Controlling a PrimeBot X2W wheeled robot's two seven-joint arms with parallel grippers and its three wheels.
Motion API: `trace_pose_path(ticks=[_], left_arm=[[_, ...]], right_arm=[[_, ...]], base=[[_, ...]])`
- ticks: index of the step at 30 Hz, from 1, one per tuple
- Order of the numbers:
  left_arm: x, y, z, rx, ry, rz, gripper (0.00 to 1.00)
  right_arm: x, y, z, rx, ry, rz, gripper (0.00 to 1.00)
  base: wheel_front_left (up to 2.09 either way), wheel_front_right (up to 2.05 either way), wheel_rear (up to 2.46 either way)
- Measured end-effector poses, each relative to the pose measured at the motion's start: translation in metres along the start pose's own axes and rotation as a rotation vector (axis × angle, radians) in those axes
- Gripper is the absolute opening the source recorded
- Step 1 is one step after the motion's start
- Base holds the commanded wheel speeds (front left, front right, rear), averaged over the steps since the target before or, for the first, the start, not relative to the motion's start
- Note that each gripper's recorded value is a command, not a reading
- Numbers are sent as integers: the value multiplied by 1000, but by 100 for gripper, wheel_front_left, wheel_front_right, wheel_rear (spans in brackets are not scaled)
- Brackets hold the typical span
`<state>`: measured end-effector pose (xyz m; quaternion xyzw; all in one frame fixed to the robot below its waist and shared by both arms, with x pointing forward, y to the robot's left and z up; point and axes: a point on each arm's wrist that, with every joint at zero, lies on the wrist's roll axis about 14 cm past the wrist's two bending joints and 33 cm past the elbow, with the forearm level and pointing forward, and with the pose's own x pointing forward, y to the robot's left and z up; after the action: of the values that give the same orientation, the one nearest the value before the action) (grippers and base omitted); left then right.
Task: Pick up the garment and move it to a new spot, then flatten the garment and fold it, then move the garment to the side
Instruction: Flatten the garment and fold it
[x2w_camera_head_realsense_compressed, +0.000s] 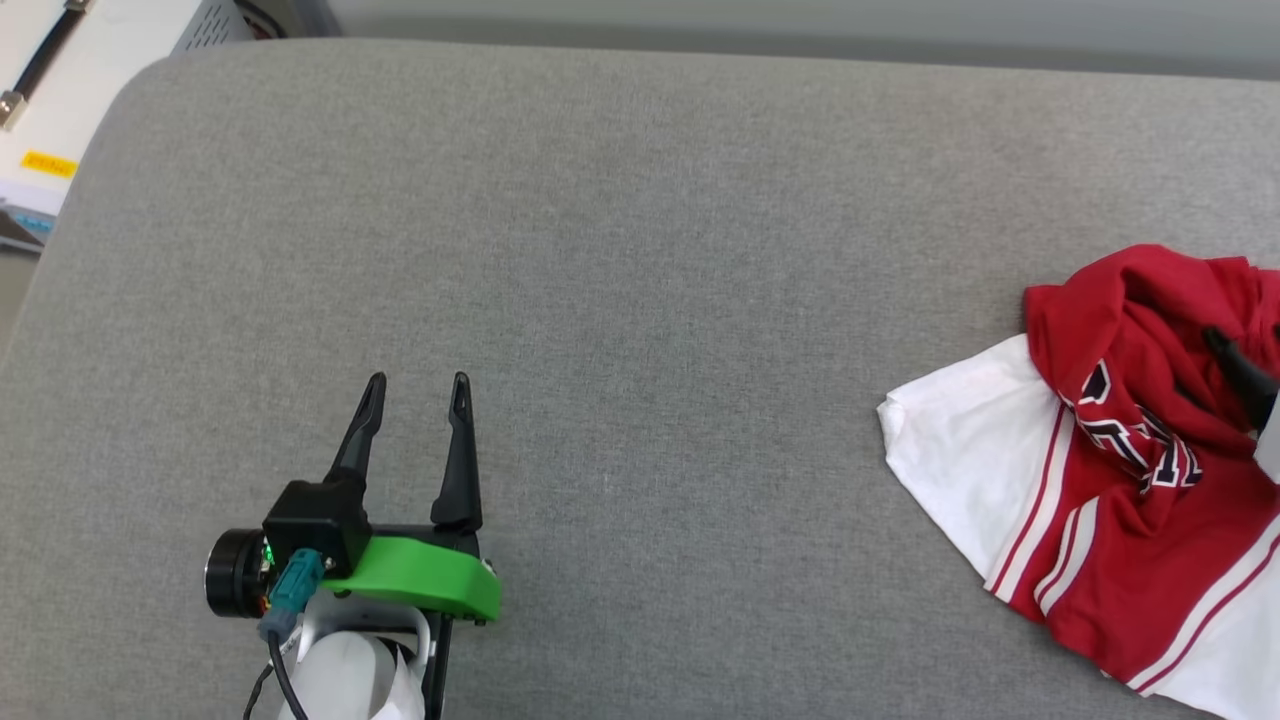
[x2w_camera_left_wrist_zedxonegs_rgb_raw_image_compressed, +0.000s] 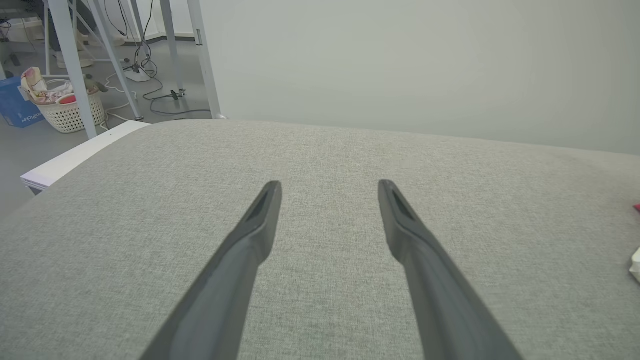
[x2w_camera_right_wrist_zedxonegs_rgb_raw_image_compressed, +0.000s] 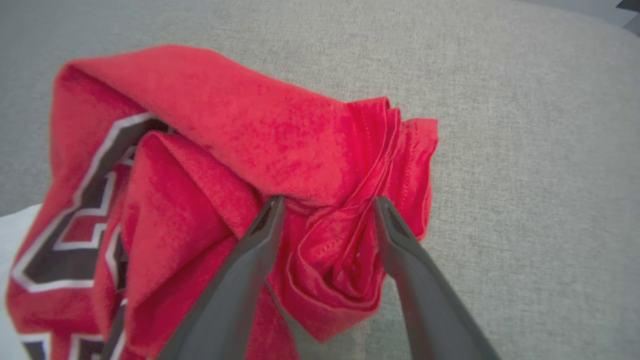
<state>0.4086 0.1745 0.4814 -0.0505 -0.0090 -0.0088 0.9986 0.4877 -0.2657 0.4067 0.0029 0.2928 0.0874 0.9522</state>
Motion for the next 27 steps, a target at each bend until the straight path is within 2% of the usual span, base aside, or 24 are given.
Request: trace_pose_path(ticks=[5,8,10,12,18,21,27], left_arm=[[-6,-1,12,0,-31,-17,100],[-4,-6,21,-3,-59,-46,100],[1,-13,27,1,-76,-85,100],[9,-21,36,14,-104,-128,100],[37,-61,67,84,-185,-308,100],[49,-95,78,110,-185,-446,100],[70,-159,89,122,-48,-698,100]], right_arm=[[-23,-17,50,-70,-264,-58,100],[-35,-11,78,-70,-373,-54,100],[-51,-7,112,-85,-502,-51,100],[-69,-3,129,-96,-599,-56,100],[-106,25,96,-85,-703,-71,100],[-119,39,81,-85,-722,-75,100],[-132,53,66,-97,-730,-83,100]], base=[[0,0,0],[0,0,0],[0,0,0],[0,0,0],[0,0,0],[0,0,0],[0,0,0]])
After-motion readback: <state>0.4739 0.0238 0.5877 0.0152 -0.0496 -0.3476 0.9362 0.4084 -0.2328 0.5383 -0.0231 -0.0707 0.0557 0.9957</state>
